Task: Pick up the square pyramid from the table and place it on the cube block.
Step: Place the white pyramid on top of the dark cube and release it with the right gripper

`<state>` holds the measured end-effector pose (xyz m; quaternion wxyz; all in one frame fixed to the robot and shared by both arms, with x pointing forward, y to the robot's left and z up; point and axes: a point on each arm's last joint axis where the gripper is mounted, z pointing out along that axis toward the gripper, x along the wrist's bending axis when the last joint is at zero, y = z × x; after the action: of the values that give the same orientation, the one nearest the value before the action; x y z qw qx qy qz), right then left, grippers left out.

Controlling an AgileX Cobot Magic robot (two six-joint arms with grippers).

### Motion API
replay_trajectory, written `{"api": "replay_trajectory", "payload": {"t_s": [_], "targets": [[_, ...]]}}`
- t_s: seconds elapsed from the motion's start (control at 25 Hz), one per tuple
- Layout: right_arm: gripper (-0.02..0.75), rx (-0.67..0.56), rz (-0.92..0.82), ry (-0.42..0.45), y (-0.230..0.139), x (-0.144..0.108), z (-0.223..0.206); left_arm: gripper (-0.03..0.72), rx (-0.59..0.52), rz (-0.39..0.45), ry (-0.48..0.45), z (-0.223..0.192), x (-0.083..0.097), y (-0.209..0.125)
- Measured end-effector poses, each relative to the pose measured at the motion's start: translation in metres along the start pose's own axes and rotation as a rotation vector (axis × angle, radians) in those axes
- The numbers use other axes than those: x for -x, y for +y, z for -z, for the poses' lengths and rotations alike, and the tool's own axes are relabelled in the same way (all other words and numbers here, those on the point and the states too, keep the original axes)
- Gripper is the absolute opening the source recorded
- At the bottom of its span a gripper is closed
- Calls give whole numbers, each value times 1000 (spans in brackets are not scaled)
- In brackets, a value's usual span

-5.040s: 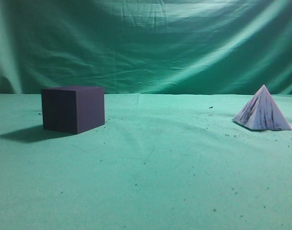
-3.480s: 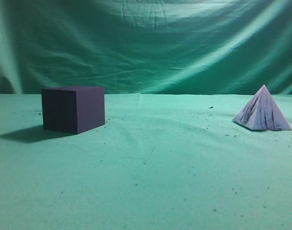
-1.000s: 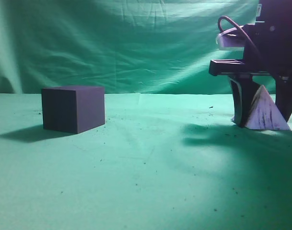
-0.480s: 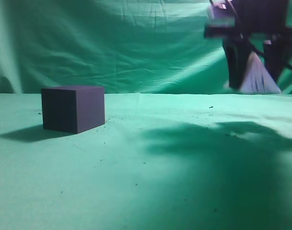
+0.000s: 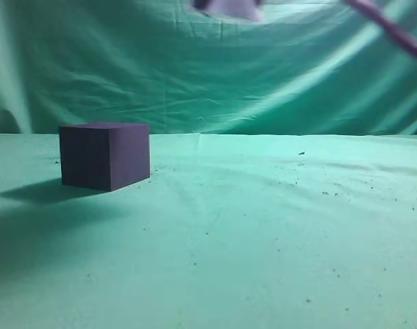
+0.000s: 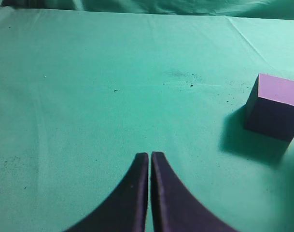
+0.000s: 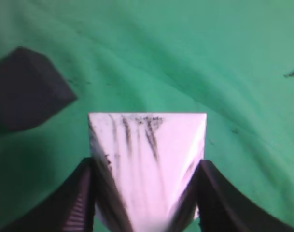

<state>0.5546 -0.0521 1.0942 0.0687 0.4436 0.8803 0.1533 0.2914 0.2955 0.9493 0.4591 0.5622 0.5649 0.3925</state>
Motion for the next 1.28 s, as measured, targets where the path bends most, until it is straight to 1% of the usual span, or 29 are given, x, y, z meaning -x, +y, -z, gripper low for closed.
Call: {"api": "replay_trajectory", "payload": {"t_s": [0.08,0.16,0.24,0.32,0.4,0.56,0.76,1.04,1.16,1.28], "targets": [[402,26,54,30,7,-28,3,0,0,0,0,0,0,0],[402,28,97,53,13,-54,-5,0,0,0,0,0,0,0],[402,23,133,68,19,-73,-17,0,0,0,0,0,0,0],[402,9,155,77,25,-87,-33,0,0,0,0,0,0,0],[402,-12,164,79,29,-95,-50,0,0,0,0,0,0,0],[402,-69,164,69,31,-97,-82,0,0,0,0,0,0,0],[402,-116,165,56,28,-97,-108,0,0,0,0,0,0,0],[402,-119,172,39,30,-96,-112,0,0,0,0,0,0,0],[402,-94,175,38,34,-96,-107,0,0,0,0,0,0,0],[561,-48,174,42,42,-97,-97,0,0,0,0,0,0,0]]}}
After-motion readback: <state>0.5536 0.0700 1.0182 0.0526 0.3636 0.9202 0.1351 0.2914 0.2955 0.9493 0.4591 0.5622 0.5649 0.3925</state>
